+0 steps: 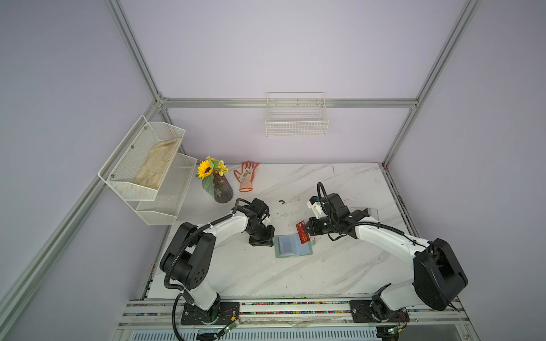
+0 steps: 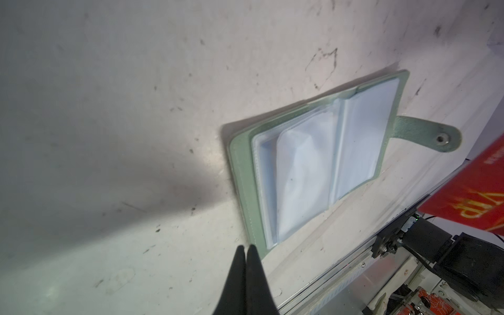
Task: Insert credit cards into a card holder
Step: Insert the credit card into the card holder.
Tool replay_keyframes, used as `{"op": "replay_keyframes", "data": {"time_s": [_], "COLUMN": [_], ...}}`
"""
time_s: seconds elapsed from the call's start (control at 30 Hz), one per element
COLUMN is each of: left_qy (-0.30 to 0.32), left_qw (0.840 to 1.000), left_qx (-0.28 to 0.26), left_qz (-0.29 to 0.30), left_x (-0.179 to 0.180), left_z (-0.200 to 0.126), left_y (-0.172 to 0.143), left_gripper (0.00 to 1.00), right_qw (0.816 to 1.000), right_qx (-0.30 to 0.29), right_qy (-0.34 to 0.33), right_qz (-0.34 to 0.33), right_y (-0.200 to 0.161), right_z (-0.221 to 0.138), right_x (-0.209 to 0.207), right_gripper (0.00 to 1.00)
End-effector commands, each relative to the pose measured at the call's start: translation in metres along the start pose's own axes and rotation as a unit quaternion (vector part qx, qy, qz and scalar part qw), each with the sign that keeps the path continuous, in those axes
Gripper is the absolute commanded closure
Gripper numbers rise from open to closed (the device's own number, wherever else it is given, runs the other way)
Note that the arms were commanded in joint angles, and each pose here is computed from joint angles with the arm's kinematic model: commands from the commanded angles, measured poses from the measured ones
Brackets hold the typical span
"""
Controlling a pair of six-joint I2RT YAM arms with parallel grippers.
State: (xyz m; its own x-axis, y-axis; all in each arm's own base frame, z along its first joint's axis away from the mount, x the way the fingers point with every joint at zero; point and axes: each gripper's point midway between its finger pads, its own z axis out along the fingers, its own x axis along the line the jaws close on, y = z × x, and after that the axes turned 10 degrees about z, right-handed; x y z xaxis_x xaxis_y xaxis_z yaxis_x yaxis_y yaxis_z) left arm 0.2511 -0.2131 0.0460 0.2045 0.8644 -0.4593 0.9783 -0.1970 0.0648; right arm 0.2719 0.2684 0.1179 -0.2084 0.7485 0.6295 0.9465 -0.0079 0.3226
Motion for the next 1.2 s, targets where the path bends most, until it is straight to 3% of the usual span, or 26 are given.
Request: {"op": "replay_keyframes", "data": {"time_s": [0.0, 0.33, 1.17], "left_qy": [-0.005, -0.018, -0.032], "left_qw": [1.000, 1.000, 0.999], "left_qx": [-0.007, 0.001, 0.001], "left_qz": [-0.006, 0.003, 0.009], "left_x": [0.002, -0.005, -0.012], "left_z": [0.007, 0.018, 0.024], "left_y": [0.001, 0.010, 0.023], "left_gripper": [1.00, 1.00, 1.00], "right_qw": [0.999, 0.998, 0.997], "right_qx": [-0.019, -0.001, 0.002], "right_qy": [0.038, 0.049, 0.034], "right_qz": [0.014, 0.051, 0.065], "right_y": [0.003, -0.023, -0.032], "right_z": [0.008, 0.029, 0.038], "right_x": [0.012, 0.003, -0.015], "right_gripper": [1.00, 1.00, 1.00]}}
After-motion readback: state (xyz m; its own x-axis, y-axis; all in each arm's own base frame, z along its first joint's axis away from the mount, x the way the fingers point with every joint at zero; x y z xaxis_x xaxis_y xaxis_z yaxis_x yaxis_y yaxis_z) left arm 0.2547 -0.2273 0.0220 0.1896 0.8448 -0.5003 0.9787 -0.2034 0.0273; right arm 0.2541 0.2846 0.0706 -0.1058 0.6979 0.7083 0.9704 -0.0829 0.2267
